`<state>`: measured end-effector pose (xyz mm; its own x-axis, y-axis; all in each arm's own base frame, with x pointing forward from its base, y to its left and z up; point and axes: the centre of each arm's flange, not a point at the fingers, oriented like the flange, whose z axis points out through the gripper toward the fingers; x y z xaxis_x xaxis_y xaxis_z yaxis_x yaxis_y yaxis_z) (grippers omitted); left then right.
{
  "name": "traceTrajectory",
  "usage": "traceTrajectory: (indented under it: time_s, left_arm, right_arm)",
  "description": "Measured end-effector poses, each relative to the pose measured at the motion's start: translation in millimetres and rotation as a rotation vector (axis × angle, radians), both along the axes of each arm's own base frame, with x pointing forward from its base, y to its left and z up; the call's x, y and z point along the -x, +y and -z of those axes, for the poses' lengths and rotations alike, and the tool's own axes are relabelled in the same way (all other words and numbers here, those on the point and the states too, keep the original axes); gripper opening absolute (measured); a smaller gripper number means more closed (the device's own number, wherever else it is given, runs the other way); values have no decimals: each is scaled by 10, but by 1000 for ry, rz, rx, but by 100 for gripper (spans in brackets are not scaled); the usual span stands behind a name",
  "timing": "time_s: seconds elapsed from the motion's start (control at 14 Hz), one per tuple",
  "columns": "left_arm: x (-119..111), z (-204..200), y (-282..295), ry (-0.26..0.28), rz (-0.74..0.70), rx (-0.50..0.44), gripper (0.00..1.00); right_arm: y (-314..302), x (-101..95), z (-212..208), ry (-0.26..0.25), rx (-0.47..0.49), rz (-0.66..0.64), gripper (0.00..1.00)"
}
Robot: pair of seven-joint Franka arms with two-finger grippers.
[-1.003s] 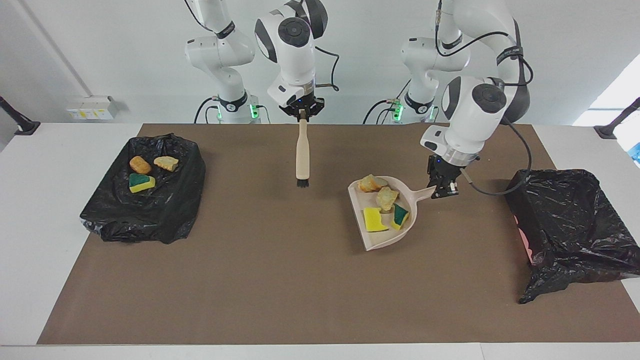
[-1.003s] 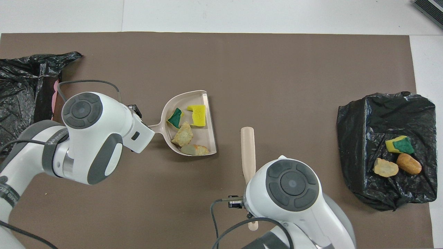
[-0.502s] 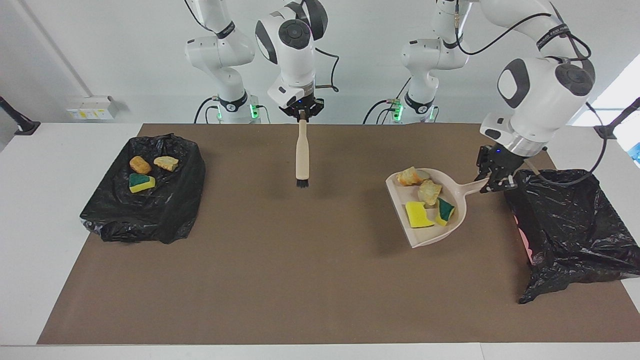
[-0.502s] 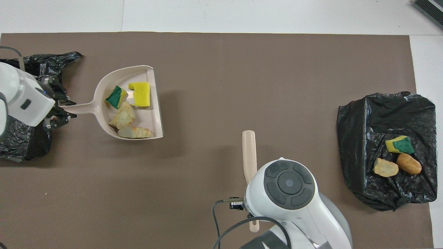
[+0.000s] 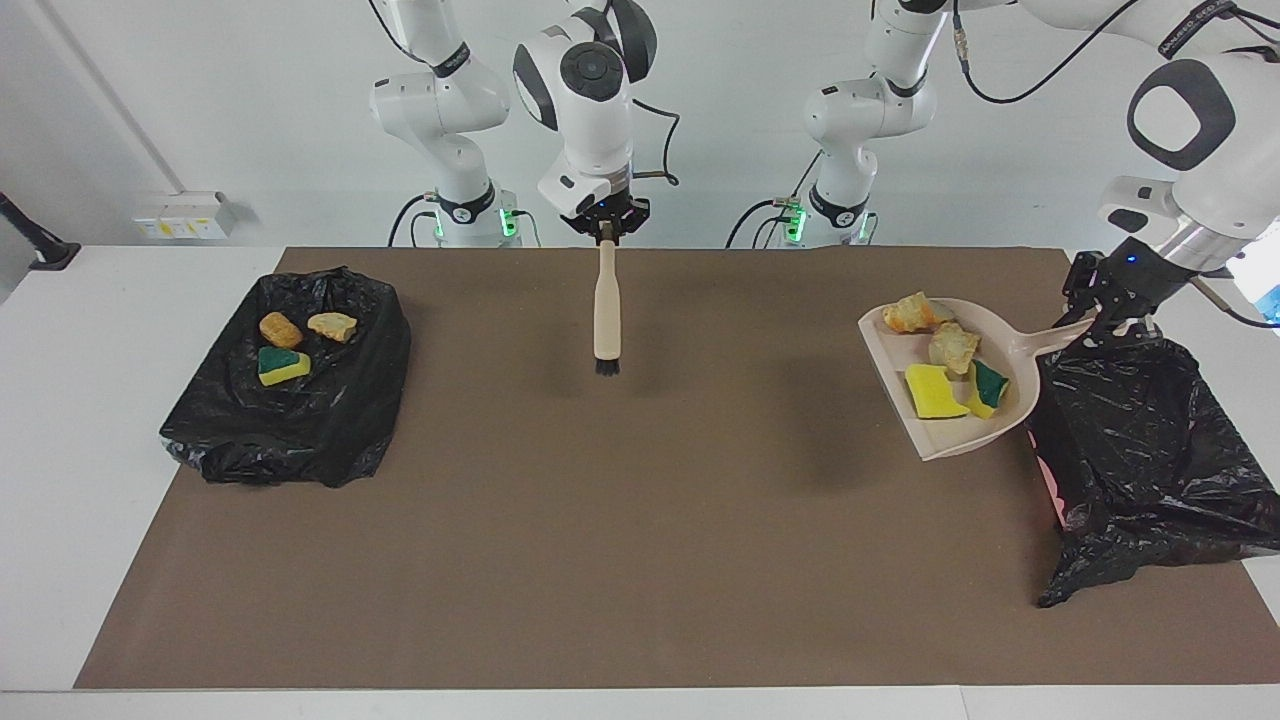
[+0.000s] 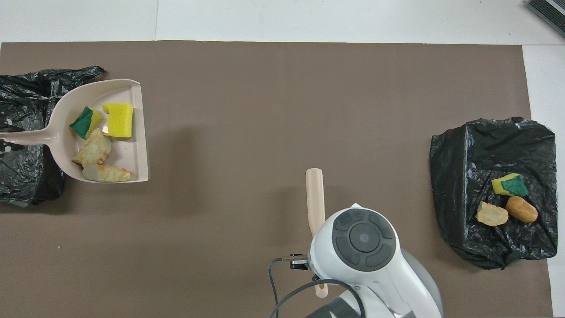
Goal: Sweep and dump trash in bin
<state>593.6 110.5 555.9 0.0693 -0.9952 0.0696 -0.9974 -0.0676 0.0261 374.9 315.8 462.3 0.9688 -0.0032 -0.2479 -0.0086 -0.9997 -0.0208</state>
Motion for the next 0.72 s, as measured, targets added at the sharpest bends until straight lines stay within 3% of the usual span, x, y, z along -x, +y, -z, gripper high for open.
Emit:
traceTrajectory:
  time_s: [0.14,0.36,0.72]
  left_arm:
    - [72,8,563,-7,-12,-32,32]
    - [157,-99,1281,-33,-36,-156,32]
    - [-15,-123,1919,-80,-7,-412,32]
  right_arm:
    - [114,99,107,-1,-9,0,26]
    - [392,244,364,-14,-11,49,26]
    - [672,327,796,-10,-26,95,26]
